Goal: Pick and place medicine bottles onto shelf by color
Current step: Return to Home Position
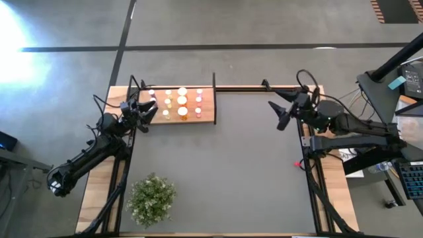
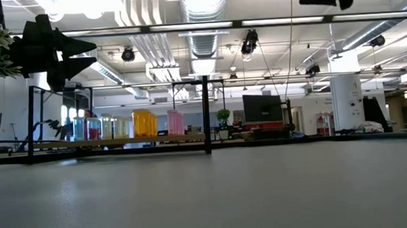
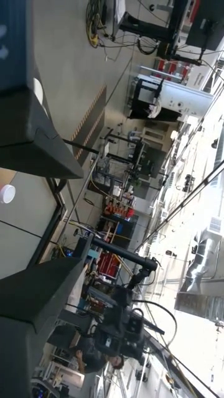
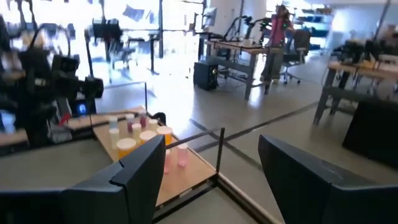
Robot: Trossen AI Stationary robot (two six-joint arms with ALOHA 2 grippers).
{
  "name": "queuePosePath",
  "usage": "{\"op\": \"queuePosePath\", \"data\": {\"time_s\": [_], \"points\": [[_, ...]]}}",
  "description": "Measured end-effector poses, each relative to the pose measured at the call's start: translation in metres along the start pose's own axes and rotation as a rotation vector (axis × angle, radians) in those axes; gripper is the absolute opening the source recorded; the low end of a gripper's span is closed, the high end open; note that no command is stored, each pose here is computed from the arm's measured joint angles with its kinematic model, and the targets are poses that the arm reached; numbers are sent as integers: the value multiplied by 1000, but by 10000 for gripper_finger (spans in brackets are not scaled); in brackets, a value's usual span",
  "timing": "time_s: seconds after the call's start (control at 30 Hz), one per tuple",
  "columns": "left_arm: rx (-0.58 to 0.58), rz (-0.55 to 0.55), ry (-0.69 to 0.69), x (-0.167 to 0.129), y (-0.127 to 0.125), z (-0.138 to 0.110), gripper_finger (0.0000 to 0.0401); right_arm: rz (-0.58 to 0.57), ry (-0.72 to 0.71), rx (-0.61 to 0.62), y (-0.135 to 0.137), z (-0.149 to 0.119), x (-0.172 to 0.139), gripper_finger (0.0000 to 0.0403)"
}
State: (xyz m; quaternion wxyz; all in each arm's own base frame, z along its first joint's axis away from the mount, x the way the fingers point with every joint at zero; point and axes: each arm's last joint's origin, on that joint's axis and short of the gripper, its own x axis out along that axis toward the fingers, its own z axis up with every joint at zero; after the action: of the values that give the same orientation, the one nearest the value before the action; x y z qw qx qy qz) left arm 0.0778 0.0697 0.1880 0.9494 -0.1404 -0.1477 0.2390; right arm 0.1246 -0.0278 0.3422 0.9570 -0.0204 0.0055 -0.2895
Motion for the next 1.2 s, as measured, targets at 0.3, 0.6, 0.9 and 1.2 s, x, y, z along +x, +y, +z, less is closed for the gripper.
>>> {"op": "queuePosePath", "data": {"time_s": [0.3, 0.6, 0.9, 1.2], "points": [[0, 0, 0, 0, 0, 0, 202, -53, -47, 106, -17, -43, -24, 249], [0, 0, 0, 0, 0, 0, 202, -122, -75, 32, -24, -79, -28, 249], [0, 0, 0, 0, 0, 0, 202, -201, -243, 118, -31, -109, -35, 249], [0, 0, 0, 0, 0, 0, 202, -248, -270, 122, -36, -121, -38, 249]]}}
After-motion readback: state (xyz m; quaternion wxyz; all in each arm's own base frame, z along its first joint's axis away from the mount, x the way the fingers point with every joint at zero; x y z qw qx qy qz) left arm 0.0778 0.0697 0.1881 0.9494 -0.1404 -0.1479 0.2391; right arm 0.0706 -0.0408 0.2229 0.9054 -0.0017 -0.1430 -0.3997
